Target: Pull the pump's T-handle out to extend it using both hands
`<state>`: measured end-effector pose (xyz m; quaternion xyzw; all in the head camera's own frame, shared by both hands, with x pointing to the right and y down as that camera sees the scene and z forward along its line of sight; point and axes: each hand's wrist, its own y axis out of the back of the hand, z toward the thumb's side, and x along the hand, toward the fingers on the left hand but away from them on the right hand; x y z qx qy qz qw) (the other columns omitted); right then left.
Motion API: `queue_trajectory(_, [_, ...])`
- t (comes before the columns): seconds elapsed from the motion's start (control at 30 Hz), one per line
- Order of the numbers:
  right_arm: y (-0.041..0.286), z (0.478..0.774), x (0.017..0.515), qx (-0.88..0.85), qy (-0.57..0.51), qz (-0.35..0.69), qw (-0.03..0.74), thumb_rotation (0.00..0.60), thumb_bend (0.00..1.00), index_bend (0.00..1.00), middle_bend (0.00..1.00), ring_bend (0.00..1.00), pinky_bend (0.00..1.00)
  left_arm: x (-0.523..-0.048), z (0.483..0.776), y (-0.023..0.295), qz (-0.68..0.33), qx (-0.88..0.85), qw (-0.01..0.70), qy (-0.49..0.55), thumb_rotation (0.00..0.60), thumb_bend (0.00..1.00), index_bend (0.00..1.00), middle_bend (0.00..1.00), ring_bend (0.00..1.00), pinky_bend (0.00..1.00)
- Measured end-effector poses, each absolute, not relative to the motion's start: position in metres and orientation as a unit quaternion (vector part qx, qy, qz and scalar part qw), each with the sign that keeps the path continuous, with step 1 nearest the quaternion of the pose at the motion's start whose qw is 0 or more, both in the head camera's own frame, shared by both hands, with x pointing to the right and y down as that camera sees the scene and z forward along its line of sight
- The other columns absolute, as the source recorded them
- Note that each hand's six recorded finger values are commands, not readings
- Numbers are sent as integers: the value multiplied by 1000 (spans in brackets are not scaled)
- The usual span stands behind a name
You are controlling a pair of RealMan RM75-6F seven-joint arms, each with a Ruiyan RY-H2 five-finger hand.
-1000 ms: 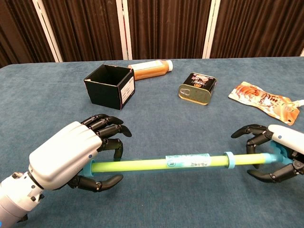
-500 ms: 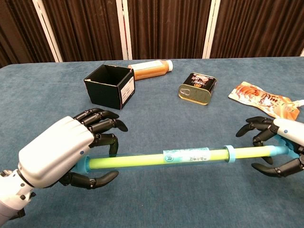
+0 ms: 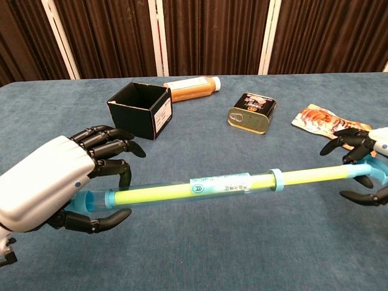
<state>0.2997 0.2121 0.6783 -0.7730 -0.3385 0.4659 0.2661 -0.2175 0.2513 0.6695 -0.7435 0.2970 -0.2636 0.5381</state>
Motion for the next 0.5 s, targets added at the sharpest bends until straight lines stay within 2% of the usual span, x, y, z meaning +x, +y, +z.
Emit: queue_trajectory(0.5, [179,669,327,-744,-368,484,278,600,302,816,248,60,0,-231,659,248,-257,-741,546,294,600,493,635,239,134,155])
